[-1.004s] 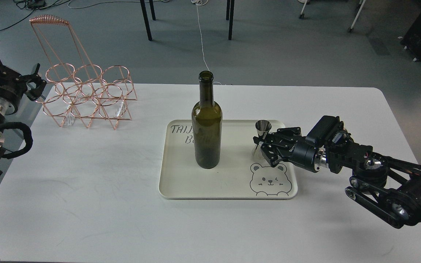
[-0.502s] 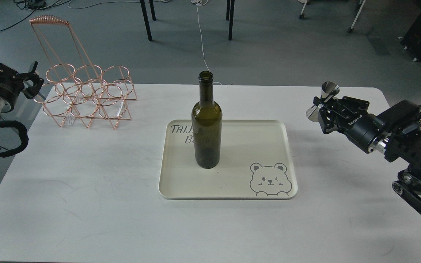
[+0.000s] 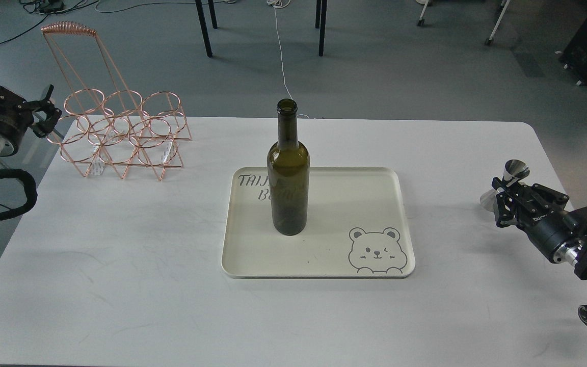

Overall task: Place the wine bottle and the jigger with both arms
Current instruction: 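Carry the jigger off the tray and lower it onto the table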

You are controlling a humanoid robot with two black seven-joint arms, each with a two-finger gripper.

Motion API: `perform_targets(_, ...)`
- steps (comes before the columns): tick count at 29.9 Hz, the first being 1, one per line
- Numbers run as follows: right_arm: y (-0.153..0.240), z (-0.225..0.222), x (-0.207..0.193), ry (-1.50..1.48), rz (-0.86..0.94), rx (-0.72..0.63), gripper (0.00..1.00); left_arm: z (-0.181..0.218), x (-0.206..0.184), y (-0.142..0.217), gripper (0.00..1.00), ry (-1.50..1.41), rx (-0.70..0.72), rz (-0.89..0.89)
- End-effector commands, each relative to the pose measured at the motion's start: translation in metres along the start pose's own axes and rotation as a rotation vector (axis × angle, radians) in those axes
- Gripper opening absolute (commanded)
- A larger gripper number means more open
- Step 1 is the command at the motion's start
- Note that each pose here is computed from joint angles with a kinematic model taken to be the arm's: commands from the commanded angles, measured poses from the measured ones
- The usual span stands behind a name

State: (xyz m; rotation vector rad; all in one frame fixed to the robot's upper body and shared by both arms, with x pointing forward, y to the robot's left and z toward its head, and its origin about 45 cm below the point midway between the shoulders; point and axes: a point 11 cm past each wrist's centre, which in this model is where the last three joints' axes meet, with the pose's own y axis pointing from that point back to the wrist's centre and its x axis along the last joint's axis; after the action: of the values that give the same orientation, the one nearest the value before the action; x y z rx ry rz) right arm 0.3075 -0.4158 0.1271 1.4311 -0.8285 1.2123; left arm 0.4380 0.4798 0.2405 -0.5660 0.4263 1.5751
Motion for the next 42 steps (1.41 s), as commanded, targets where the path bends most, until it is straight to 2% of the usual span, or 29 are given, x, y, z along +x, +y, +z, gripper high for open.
perform_targets(1, 0.001, 0.001, -0.002, -0.001, 0.000, -0.003, 0.09, 0.000, -0.001, 0.000, 0.99, 0.001, -0.001, -0.001)
perform_targets(9, 0.003, 0.000, -0.008, -0.014, -0.010, -0.012, 0.21, 0.003, 0.000, -0.001, 0.99, -0.002, -0.004, -0.001)
perform_targets(21, -0.001, -0.008, -0.018, -0.089, -0.009, -0.022, 0.24, 0.003, -0.001, -0.001, 0.99, -0.002, -0.006, -0.003)
perform_targets(24, -0.001, -0.009, -0.019, -0.090, -0.011, -0.020, 0.31, 0.003, -0.001, -0.001, 0.99, -0.002, -0.006, -0.003)
perform_targets(35, -0.001, -0.012, -0.021, -0.091, -0.016, -0.011, 0.45, 0.000, -0.003, -0.002, 0.99, 0.004, -0.002, -0.006)
perform_targets(38, -0.001, -0.015, -0.021, -0.094, -0.015, -0.001, 0.56, 0.000, -0.003, -0.002, 0.99, 0.004, -0.002, -0.006)
perform_targets(41, 0.002, -0.018, -0.014, -0.086, 0.017, 0.017, 0.91, 0.000, -0.003, -0.002, 0.99, 0.004, -0.002, -0.006)
perform_targets(42, 0.007, -0.019, -0.015, -0.086, 0.023, 0.019, 0.96, 0.000, -0.003, -0.002, 0.99, 0.004, -0.002, -0.006)
